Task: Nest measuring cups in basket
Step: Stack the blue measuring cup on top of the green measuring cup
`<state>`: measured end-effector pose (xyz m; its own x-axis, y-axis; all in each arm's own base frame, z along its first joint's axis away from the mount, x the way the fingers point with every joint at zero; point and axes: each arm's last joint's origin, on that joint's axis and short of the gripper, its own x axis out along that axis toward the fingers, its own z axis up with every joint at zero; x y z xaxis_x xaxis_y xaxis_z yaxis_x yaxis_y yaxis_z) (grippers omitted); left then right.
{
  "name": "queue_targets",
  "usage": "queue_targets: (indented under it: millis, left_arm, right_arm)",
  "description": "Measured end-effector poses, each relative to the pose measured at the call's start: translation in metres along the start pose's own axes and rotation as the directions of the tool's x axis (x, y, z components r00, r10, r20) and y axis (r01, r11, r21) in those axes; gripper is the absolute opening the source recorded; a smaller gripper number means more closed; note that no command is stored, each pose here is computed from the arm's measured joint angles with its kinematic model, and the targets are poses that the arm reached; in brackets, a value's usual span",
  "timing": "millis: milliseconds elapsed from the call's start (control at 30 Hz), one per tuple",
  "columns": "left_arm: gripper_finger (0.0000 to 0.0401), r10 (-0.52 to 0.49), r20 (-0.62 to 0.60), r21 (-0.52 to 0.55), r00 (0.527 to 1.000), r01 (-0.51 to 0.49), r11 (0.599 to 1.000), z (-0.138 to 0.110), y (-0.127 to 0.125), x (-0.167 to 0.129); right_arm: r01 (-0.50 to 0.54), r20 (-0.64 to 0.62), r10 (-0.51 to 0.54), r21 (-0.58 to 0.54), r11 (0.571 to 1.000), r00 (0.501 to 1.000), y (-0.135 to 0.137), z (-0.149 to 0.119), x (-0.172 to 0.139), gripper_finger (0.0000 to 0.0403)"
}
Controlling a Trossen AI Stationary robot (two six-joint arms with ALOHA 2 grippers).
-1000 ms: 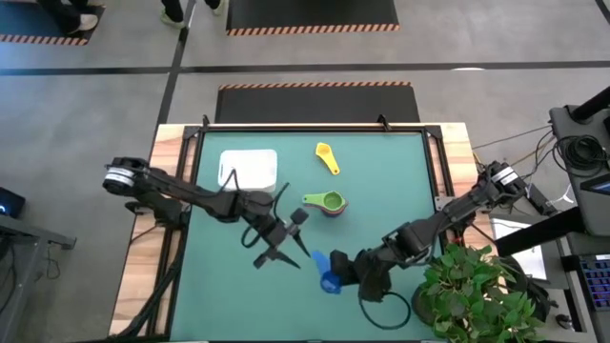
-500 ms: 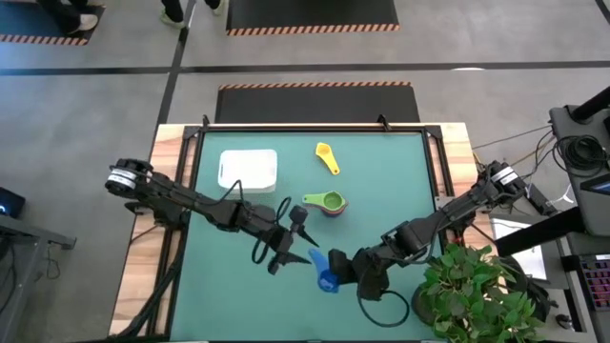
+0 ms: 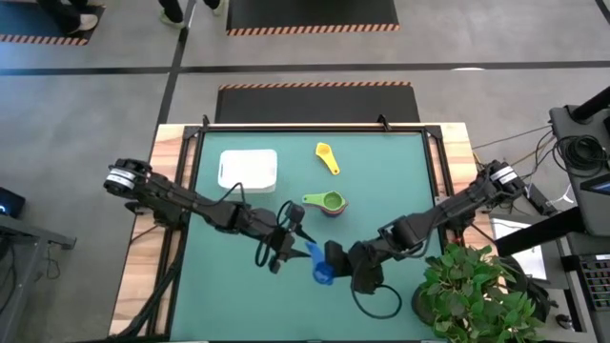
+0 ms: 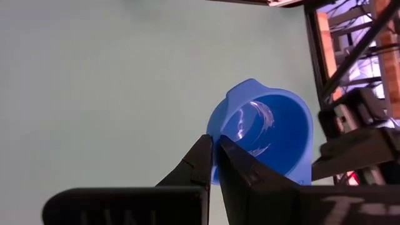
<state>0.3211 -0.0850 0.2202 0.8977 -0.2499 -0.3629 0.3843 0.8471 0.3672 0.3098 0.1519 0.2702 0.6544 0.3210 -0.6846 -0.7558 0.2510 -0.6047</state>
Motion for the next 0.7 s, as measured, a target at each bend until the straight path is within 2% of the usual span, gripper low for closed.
queue_targets:
  millis: [133, 233, 500, 700]
  left_arm:
    - [0.0156, 0.002, -0.011, 0.0, 1.0, -0.002, 1.0, -0.0008, -0.0004, 0.0]
    - [0.0133, 0.044, -0.039, 0.0, 0.998, -0.044, 0.999, -0.0021, 0.0004, -0.0001]
    - [0.0011, 0.083, -0.065, 0.001, 0.994, -0.083, 0.997, -0.0035, 0.0014, -0.0001]
    - [0.0002, 0.085, -0.064, 0.001, 0.994, -0.085, 0.996, -0.0017, 0.0015, 0.0]
  right_arm:
    - [0.014, 0.005, -0.014, 0.003, 1.0, 1.0, -0.0023, -0.0009, 0.0, 0.0008]
    - [0.014, 0.006, -0.014, 0.003, 1.0, 1.0, -0.0021, -0.0007, 0.0001, 0.0008]
    - [0.026, 0.014, -0.026, 0.01, 1.0, 1.0, -0.0032, 0.0001, 0.0001, 0.0009]
    - [0.028, 0.016, -0.029, 0.062, 0.998, 0.999, -0.0035, 0.0004, 0.0001, 0.0009]
